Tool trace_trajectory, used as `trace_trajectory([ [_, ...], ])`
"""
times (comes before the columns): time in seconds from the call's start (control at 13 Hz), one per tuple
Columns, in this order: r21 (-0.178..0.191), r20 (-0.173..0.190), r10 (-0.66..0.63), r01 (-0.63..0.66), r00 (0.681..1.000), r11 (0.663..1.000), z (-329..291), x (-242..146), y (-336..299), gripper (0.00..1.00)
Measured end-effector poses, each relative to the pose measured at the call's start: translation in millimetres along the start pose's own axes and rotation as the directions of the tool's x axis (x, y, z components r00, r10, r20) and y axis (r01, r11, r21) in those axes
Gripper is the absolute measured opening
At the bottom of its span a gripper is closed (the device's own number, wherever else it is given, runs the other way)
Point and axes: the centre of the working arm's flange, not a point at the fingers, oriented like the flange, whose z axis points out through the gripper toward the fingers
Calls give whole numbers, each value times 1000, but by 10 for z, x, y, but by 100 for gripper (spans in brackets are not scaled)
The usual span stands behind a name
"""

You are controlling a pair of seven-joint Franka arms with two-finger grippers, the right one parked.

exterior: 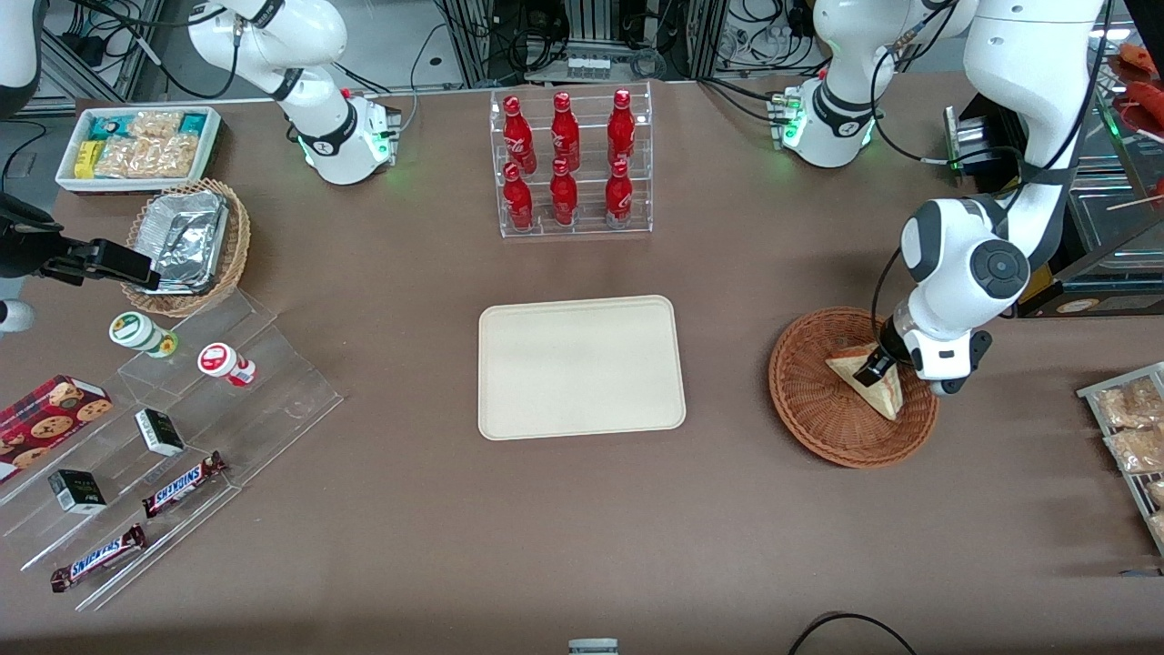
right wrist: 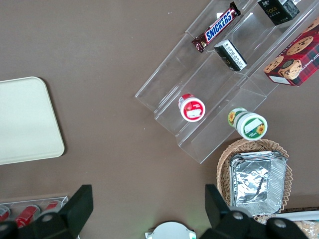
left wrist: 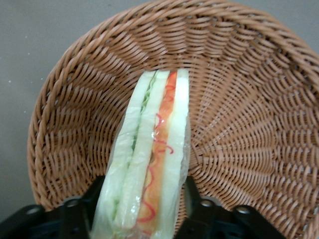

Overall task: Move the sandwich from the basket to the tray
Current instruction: 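Close the left gripper on the sandwich and lift it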

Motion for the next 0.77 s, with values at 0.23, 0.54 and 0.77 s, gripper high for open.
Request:
trace_trajectory([
  [0.23,28,21,43,-44,999,999,-67,-74,27,36],
  [0.54,64,66,204,-208,977,976,-406,-164,180,26],
  [0.77,97,97,306,-315,947,944,-865,-322,557,15],
])
